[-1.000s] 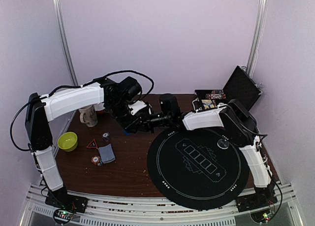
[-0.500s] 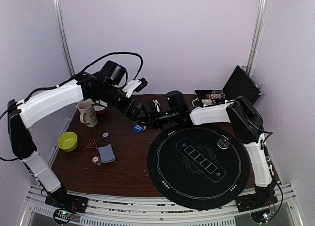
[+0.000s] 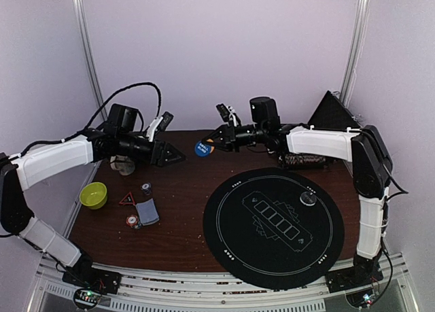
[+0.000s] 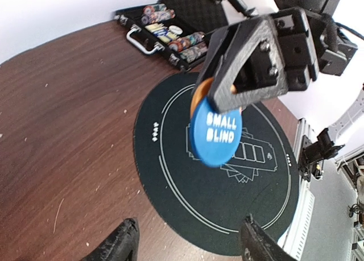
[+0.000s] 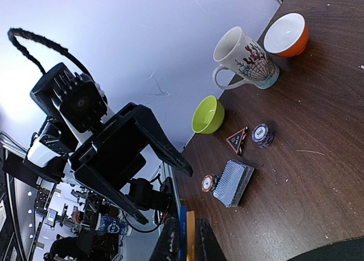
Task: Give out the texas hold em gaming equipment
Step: Pick up the small blind button.
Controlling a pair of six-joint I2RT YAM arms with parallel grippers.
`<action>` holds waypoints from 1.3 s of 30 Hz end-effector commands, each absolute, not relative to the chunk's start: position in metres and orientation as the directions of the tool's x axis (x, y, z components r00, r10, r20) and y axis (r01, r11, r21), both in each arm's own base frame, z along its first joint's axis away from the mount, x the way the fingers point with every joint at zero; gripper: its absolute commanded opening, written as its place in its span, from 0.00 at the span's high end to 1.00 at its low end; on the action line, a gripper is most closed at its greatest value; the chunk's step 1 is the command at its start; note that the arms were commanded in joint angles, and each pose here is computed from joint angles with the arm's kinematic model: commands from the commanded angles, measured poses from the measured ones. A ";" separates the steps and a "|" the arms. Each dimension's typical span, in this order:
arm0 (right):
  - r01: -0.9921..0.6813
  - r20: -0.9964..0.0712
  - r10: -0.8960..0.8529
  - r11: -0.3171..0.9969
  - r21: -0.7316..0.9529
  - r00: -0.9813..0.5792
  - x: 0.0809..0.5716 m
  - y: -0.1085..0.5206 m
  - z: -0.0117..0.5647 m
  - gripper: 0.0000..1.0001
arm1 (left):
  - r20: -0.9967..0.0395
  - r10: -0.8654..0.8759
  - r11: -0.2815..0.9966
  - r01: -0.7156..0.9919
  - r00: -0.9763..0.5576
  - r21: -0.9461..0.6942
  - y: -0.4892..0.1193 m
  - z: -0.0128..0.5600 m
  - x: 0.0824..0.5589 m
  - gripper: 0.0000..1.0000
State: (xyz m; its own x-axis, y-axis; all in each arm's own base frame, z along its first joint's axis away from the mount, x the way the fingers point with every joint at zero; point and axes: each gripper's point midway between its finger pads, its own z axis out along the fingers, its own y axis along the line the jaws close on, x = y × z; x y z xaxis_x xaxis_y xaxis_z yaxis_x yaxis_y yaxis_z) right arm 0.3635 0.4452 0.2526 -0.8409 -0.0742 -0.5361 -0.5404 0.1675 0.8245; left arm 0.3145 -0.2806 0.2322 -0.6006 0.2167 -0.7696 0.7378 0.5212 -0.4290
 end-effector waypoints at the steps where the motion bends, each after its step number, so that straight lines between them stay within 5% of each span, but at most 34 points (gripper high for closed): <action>1: -0.596 -0.589 -0.095 0.113 0.795 -0.803 0.347 0.451 0.265 1.00 | -0.845 0.186 0.401 0.824 -0.501 -0.400 -0.305 0.255 0.312 0.37; 10: -0.623 -0.615 -0.113 0.074 0.778 -0.781 0.334 0.458 0.274 1.00 | -0.843 0.196 0.394 0.827 -0.501 -0.400 -0.316 0.245 0.318 0.64; 18: -0.630 -0.621 -0.119 0.061 0.774 -0.775 0.330 0.461 0.277 1.00 | -0.855 0.192 0.316 0.855 -0.481 -0.410 -0.327 0.252 0.309 0.72; 22: -0.630 -0.621 -0.119 0.064 0.774 -0.775 0.329 0.460 0.276 1.00 | -0.857 0.191 0.302 0.860 -0.478 -0.412 -0.327 0.252 0.306 1.00; 39: -0.632 -0.618 -0.131 0.164 0.758 -0.775 0.345 0.430 0.254 1.00 | -0.870 0.196 0.285 0.875 -0.452 -0.390 -0.321 0.247 0.292 1.00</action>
State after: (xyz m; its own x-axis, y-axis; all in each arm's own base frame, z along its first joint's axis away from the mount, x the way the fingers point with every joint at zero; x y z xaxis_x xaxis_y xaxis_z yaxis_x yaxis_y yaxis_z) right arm 0.3280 0.4484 0.2597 -0.7329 -0.1627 -0.6606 -0.6768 0.0744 0.7324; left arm 0.2942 -0.3219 0.2376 -0.5414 0.2015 -0.8163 0.8268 0.3036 -0.4734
